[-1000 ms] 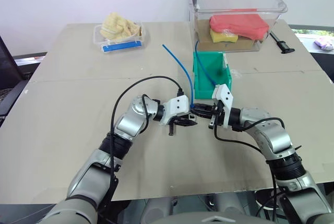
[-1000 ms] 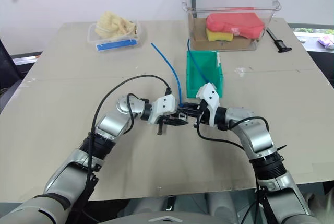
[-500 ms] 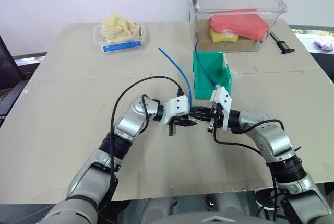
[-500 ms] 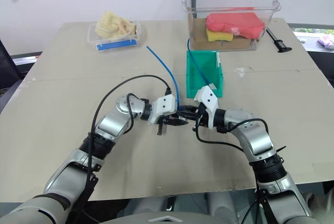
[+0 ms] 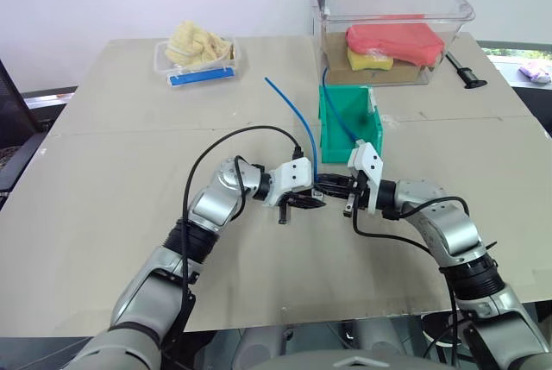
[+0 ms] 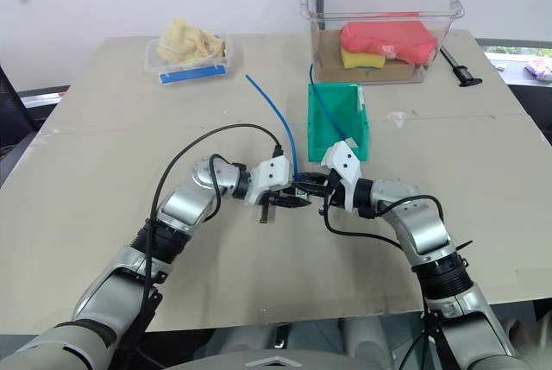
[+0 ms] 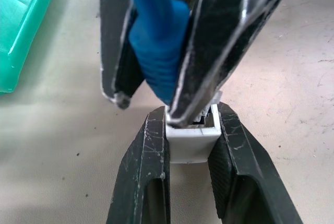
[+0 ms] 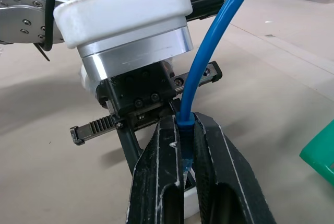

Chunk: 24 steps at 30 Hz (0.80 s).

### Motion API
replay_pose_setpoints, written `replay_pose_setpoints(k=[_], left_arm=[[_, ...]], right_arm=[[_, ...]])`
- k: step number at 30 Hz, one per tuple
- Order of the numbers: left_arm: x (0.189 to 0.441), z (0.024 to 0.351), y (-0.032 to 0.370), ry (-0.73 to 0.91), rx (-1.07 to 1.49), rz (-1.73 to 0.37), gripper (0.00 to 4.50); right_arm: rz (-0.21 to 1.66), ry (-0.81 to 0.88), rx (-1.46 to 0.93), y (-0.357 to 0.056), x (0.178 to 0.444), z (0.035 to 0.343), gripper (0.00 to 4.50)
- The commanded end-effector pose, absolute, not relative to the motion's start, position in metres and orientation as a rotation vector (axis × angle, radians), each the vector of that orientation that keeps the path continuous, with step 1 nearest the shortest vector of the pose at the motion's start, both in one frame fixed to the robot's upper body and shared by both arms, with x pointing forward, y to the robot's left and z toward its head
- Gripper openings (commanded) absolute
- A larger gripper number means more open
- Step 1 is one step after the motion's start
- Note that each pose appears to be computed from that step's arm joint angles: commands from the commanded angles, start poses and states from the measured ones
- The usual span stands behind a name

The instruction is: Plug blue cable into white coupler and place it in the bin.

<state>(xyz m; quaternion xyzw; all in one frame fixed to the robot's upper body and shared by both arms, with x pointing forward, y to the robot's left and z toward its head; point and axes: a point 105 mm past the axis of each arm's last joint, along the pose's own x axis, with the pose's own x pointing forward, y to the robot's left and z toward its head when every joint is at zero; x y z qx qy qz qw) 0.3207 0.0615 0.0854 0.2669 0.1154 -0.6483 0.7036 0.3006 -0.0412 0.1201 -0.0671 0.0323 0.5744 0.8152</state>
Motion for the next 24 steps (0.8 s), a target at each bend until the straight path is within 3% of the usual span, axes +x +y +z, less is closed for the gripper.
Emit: replay_pose_setpoints(k=[1,24], left_arm=[[0.318,0.088,0.062,0.240,0.596,-1.455,0.39],[0.315,0.091,0.067,0.230,0.596,-1.493,0.39]], right_arm=[[1.256,0.085,-0.177,-0.041,0.296,0.115,0.00],[1.327,0.048,-0.198,-0.028,0.301,0.116,0.00]])
